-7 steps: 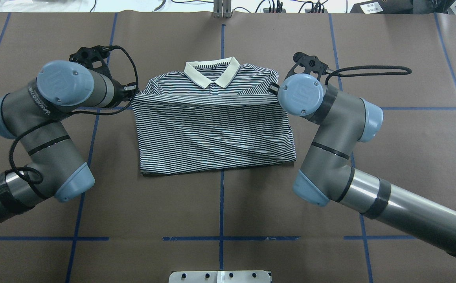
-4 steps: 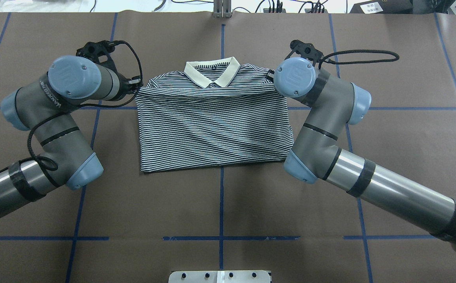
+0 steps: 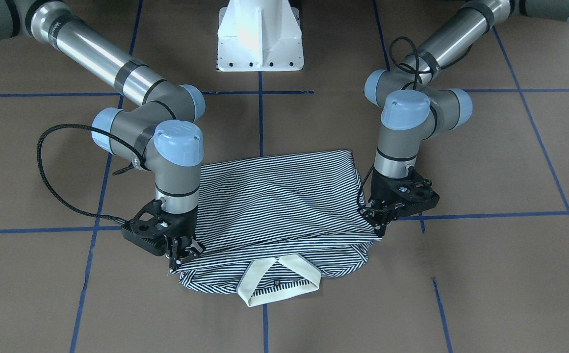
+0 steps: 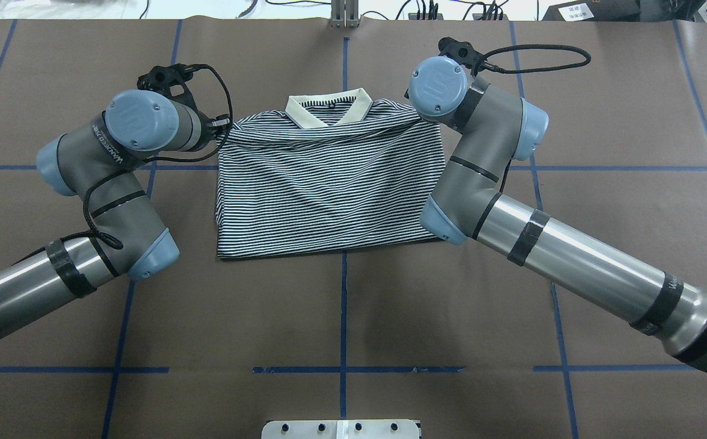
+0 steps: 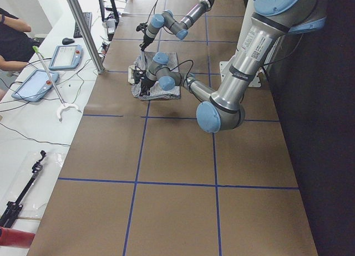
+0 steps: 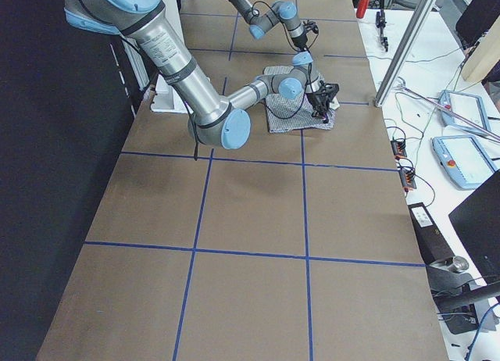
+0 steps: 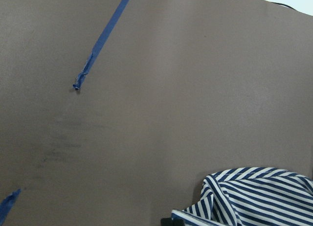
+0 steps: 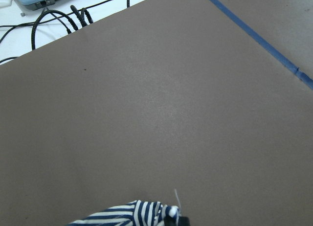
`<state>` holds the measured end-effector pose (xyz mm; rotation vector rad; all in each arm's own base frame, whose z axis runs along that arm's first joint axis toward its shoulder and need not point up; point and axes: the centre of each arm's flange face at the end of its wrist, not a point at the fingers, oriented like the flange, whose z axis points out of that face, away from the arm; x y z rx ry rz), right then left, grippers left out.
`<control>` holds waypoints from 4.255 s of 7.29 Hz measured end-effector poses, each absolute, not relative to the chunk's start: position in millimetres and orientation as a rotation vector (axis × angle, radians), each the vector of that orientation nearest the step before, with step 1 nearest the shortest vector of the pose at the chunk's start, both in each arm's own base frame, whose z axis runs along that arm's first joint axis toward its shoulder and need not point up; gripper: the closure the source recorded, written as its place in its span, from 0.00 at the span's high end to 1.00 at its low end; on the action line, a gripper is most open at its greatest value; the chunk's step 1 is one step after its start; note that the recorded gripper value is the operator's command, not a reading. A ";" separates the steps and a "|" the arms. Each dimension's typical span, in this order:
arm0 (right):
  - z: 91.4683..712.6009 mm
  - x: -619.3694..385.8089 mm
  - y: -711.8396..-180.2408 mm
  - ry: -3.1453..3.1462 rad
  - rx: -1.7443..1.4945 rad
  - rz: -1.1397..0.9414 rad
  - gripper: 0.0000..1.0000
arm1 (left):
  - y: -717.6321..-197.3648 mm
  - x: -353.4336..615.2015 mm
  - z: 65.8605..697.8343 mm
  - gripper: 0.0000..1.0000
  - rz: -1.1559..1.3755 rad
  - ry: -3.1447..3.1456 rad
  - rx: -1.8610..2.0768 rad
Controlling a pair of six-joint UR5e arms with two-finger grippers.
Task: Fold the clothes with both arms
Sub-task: 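Lay the hem near the collar and open both grippers, then move the right gripper down to grasp the folded shirt's near corner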
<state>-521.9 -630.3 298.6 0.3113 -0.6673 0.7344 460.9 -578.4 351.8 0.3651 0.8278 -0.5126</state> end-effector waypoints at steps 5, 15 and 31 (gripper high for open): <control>299.4 -530.5 -633.7 -0.655 0.307 0.730 0.45 | -586.0 458.9 365.7 0.16 -0.510 0.803 0.420; 316.9 -494.6 -451.8 -0.872 0.135 0.689 0.67 | -578.1 457.1 357.2 0.32 -0.489 0.875 0.403; 322.8 -453.8 -340.7 -0.802 0.228 0.674 0.00 | -576.5 455.2 347.4 0.32 -0.498 0.895 0.404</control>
